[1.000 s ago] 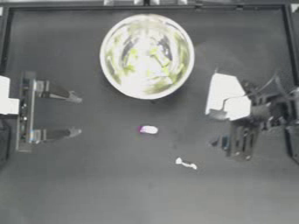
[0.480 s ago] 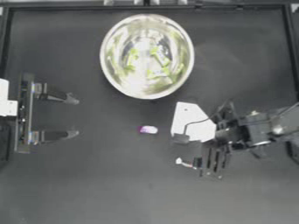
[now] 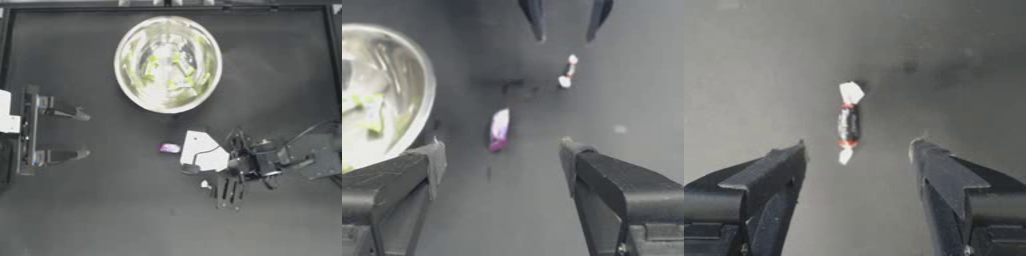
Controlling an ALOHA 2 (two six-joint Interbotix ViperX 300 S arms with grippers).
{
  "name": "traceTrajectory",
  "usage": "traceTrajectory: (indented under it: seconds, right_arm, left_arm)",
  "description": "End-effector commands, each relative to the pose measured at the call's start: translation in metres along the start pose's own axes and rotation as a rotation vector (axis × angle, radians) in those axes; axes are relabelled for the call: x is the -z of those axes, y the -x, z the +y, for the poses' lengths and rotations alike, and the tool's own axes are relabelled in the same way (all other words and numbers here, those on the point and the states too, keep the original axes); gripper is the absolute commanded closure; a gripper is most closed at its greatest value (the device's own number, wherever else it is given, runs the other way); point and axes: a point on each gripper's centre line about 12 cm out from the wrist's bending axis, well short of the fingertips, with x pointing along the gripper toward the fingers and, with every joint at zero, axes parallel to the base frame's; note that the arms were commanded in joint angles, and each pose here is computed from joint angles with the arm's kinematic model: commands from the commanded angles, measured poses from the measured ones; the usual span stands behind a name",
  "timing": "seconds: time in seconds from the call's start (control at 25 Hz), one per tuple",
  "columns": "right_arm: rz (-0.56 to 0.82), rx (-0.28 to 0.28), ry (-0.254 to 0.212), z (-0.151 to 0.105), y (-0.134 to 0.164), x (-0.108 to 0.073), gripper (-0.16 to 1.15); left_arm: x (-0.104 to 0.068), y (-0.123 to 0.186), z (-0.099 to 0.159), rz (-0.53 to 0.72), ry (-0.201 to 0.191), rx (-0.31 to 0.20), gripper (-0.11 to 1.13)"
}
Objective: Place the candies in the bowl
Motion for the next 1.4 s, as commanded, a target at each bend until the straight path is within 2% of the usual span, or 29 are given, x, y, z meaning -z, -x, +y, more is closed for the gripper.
traceTrajectory:
  seconds: [0.04,0.84,1.0,1.12,1.24,1.4]
  right_arm:
    - [-0.032,-0.029,-0.002,0.009,0.003,-0.009,0.05]
    - [0.044,0.009,0.024,0.013,-0.038,-0.004,0.08]
    - [0.045,0.022,0.047,0.015,-0.039,-0.005,0.21]
    - [0.049,0.038,0.072,0.017,-0.040,-0.006,0.45]
    - [0.054,0.044,0.078,0.017,-0.040,-0.006,0.64]
    - [0.020,0.032,0.085,0.019,-0.031,-0.009,0.65]
  left_arm:
    - [-0.005,0.000,0.000,-0.020,0.006,-0.002,0.04]
    - [-0.003,0.000,0.000,-0.017,0.029,0.000,0.04]
    - [-0.003,0.000,0.000,-0.017,0.031,0.000,0.04]
    - [-0.003,0.000,0.000,-0.017,0.031,0.000,0.04]
    - [-0.003,0.000,0.000,-0.017,0.031,0.000,0.04]
    - [-0.004,0.000,0.000,-0.021,0.029,-0.001,0.04]
